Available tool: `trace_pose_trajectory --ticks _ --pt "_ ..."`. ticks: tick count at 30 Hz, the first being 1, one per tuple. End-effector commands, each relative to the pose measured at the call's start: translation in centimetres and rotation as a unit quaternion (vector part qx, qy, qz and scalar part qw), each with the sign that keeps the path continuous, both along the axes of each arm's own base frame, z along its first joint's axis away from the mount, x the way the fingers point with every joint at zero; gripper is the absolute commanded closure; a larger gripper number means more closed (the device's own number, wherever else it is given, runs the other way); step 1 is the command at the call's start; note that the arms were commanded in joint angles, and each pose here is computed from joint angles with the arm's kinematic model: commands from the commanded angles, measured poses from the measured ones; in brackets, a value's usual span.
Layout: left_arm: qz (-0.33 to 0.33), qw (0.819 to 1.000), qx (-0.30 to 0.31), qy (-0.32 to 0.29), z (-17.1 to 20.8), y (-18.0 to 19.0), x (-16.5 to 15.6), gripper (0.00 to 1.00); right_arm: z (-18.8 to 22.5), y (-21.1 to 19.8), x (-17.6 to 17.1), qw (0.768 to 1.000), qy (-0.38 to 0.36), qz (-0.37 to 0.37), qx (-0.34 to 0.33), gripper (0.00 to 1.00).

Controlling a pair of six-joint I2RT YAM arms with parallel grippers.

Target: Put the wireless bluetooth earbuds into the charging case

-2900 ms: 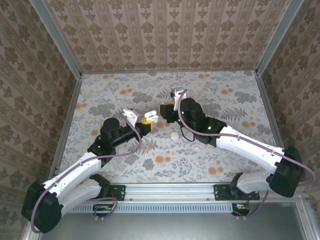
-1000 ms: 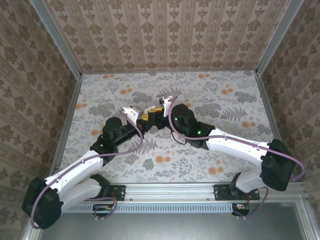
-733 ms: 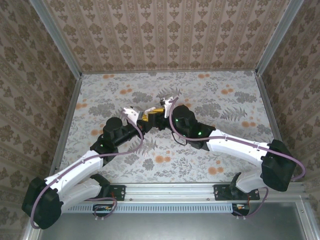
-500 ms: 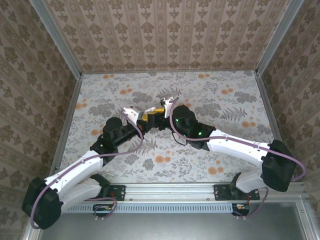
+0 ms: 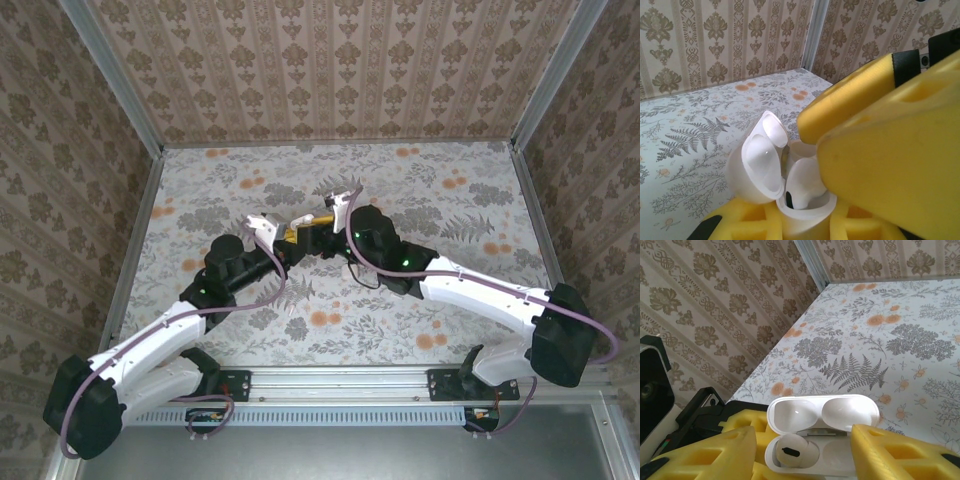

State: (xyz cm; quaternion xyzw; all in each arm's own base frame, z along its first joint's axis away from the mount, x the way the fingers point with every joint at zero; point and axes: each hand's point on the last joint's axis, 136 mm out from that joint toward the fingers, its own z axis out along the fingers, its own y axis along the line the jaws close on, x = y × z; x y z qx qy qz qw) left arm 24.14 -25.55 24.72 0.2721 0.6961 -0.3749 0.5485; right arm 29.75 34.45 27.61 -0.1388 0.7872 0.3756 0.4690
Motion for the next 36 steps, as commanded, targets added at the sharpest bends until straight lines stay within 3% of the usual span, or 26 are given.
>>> trace_pose_trajectory --ticks 1,21,30,33,36 --pt "-0.021 0.998 -0.032 -0.051 3.3 -0.4 -0.8 1.0 1.1 -0.1 -0.5 1.0 0.022 0.015 0.012 0.45" --pt "-0.043 0.997 -0.019 -0.057 2.6 -0.8 -1.2 1.0 3.4 -0.6 -0.6 0.992 0.077 0.052 0.088 0.43" --pt "-0.105 0.991 -0.019 -0.084 3.4 -2.6 -2.1 1.0 3.8 -4.5 -0.3 0.988 0.103 0.041 0.108 0.45" --pt "-0.12 0.989 -0.016 -0.085 3.6 -3.3 -1.9 1.0 3.6 -6.3 -0.5 0.99 0.108 0.028 0.088 0.46" --pt "-0.129 0.988 -0.011 -0.084 3.6 -4.0 -1.4 1.0 1.6 -9.9 0.0 0.988 0.148 -0.035 0.032 0.46"
